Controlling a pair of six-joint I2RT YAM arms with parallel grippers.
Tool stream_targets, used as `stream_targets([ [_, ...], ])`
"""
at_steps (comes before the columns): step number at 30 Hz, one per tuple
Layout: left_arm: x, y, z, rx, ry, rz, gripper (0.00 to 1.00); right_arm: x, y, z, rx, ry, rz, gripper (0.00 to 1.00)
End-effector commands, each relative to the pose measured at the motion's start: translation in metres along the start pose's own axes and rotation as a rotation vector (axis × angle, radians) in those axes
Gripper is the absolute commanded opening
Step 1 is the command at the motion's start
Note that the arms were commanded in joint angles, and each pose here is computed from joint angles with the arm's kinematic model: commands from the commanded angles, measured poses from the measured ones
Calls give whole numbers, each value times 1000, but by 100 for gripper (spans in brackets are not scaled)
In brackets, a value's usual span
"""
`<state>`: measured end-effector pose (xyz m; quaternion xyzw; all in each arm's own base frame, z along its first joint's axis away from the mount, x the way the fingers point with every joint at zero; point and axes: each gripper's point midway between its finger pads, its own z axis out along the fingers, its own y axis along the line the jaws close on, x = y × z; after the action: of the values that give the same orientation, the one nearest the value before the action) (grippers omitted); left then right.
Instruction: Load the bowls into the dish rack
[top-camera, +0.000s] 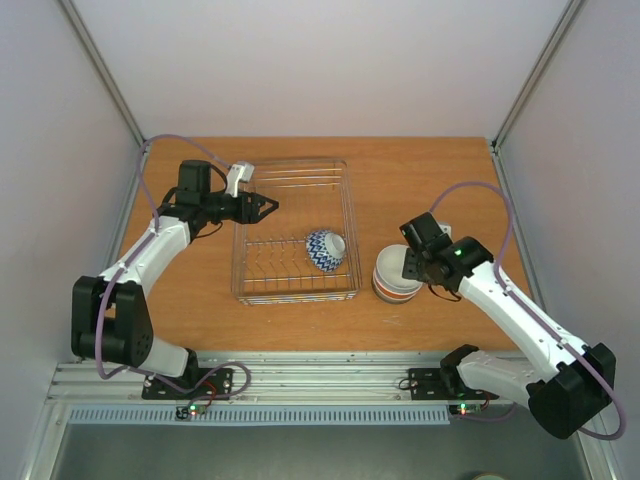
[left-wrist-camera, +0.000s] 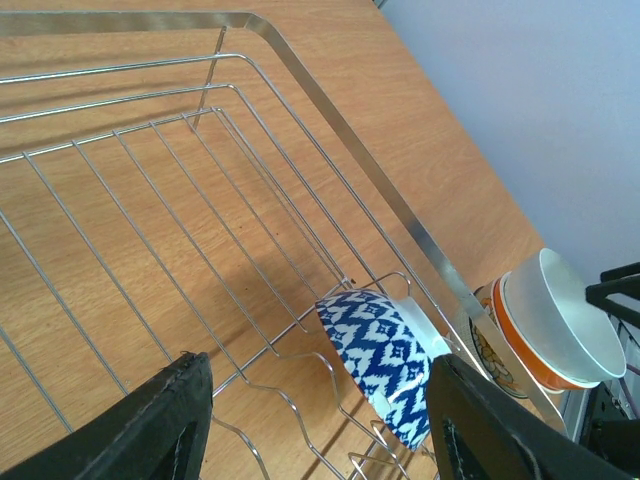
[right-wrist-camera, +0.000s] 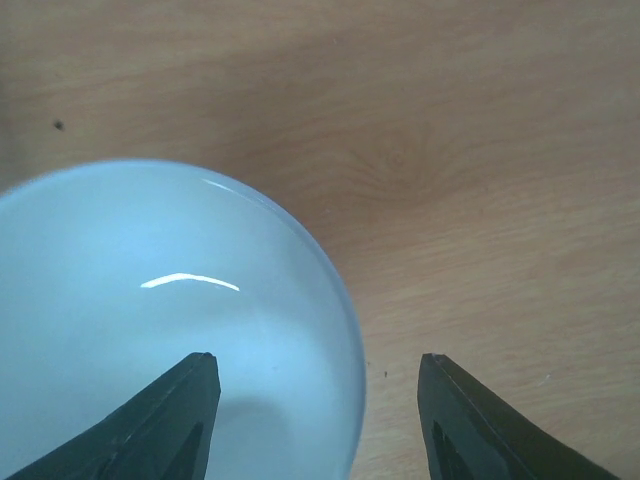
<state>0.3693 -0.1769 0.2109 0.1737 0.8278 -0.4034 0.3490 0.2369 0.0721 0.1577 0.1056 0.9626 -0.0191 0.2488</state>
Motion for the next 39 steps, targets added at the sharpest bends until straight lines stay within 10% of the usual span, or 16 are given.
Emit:
stream_targets([
  [1,-8,-4,-2,19,-15,19,59,14,-4,18,-5,54,70,56],
  [18,-5,1,2,13,-5,8,59,10,-8,27,8,42,86,38],
  [29,-4,3,3,10,1,3,59,4,-15,17,31,13,89,2],
  [39,-5,8,4,-36,9,-2,59,-18,-21,-26,-10,-98,58,1],
])
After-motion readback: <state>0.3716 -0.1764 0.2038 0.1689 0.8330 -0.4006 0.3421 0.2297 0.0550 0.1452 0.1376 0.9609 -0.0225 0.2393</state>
